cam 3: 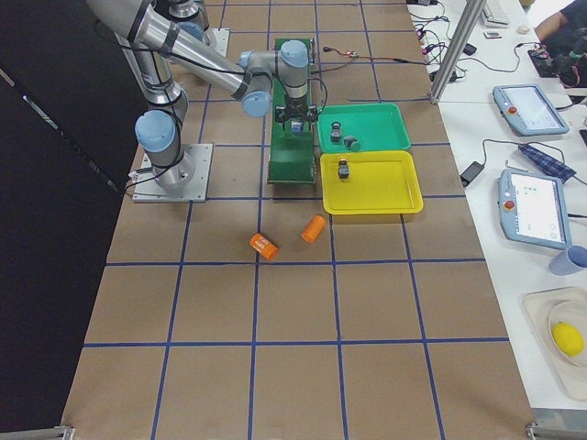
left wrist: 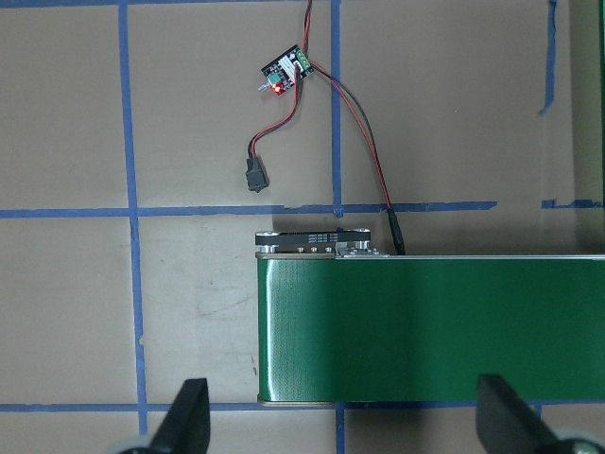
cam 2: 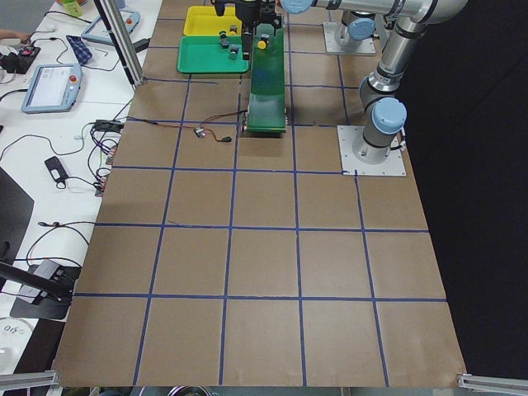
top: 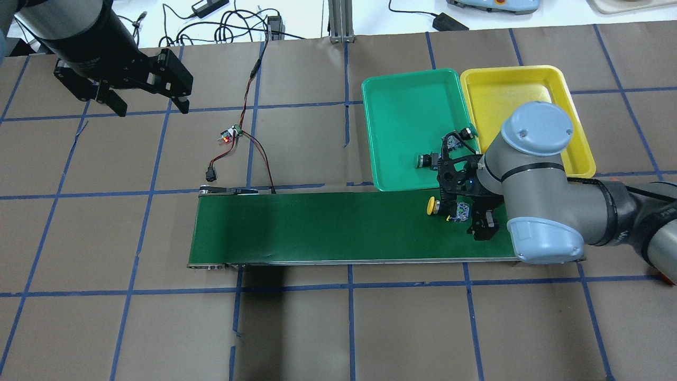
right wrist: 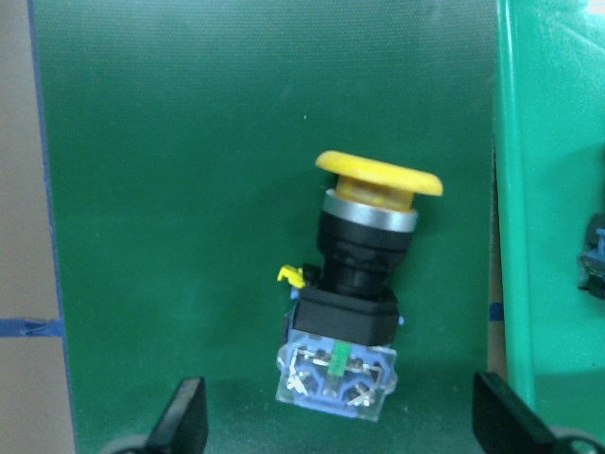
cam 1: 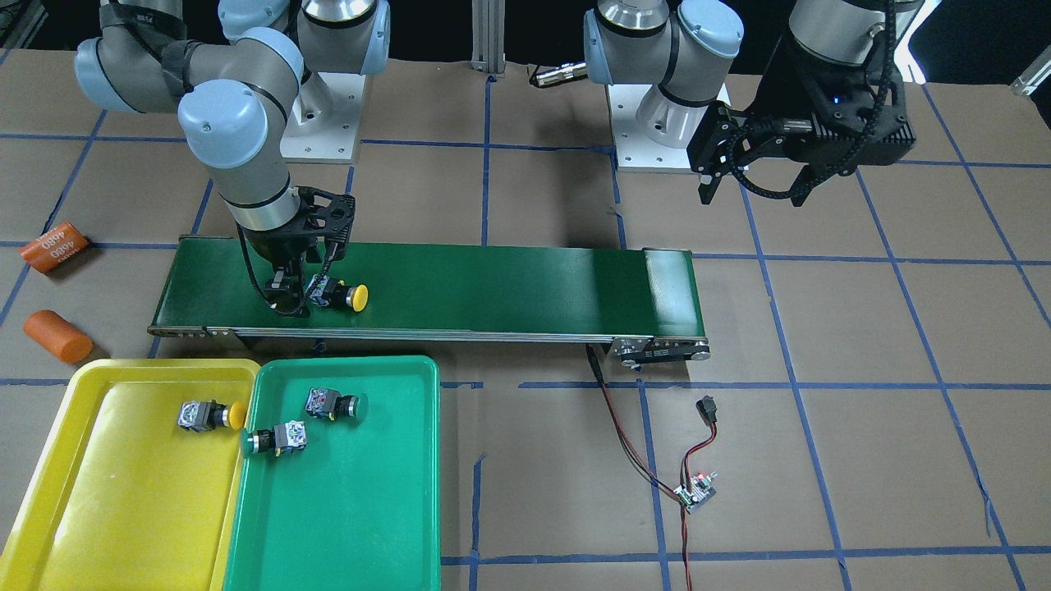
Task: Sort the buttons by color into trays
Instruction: 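Carry the yellow button into the yellow tray with the right gripper and release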
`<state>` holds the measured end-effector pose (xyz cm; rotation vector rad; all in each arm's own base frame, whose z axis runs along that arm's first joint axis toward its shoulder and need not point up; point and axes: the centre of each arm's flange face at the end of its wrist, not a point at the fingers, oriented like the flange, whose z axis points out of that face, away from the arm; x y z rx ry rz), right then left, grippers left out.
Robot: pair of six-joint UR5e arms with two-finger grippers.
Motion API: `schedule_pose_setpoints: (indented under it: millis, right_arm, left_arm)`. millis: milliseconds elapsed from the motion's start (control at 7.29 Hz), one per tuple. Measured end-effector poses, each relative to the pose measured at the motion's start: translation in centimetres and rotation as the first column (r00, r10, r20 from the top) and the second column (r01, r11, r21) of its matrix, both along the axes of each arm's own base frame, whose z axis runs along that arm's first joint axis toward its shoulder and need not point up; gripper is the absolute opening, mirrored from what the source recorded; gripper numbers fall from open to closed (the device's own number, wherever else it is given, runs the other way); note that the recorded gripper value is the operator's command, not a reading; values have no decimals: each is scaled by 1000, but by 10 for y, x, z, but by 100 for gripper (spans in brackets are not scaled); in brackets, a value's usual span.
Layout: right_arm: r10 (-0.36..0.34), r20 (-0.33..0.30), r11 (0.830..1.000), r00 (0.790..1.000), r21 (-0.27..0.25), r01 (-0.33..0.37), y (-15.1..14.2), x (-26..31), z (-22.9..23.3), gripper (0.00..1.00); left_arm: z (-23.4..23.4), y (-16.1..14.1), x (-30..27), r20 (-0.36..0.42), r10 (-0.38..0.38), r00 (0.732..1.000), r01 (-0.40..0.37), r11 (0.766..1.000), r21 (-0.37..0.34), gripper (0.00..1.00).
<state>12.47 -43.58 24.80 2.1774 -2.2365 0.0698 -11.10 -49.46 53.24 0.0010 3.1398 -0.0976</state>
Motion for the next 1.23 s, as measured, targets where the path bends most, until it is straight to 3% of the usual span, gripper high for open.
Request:
schedule_pose_setpoints:
  millis: [137,274,548,823,960,1234]
  right_arm:
    - [-18,2,1000,1000,2,18,1,0,-1,45]
    - [-38,0,999,999,4,38,1,0,-1,26]
    - [-51,-4,999,999,3,51,2,-1,-1,21]
    - [-51,-10,998,999,-41,50,-5,-3,6,21]
    - [-53,-23,995,998,-80,51,-16,-6,17,21]
    - [-66,-52,988,996,-141,58,-66,-19,39,21]
  left_arm:
    - [0,0,0,0,0,1000,0,1000,0,100]
    - [0,0,0,0,0,1000,0,1000,0,100]
    - [0,0,0,0,0,1000,0,1000,0,100]
    - [0,0,0,0,0,1000,0,1000,-1,100]
    - [0,0,0,0,0,1000,0,1000,0,100]
    - [0,0,0,0,0,1000,0,1000,0,100]
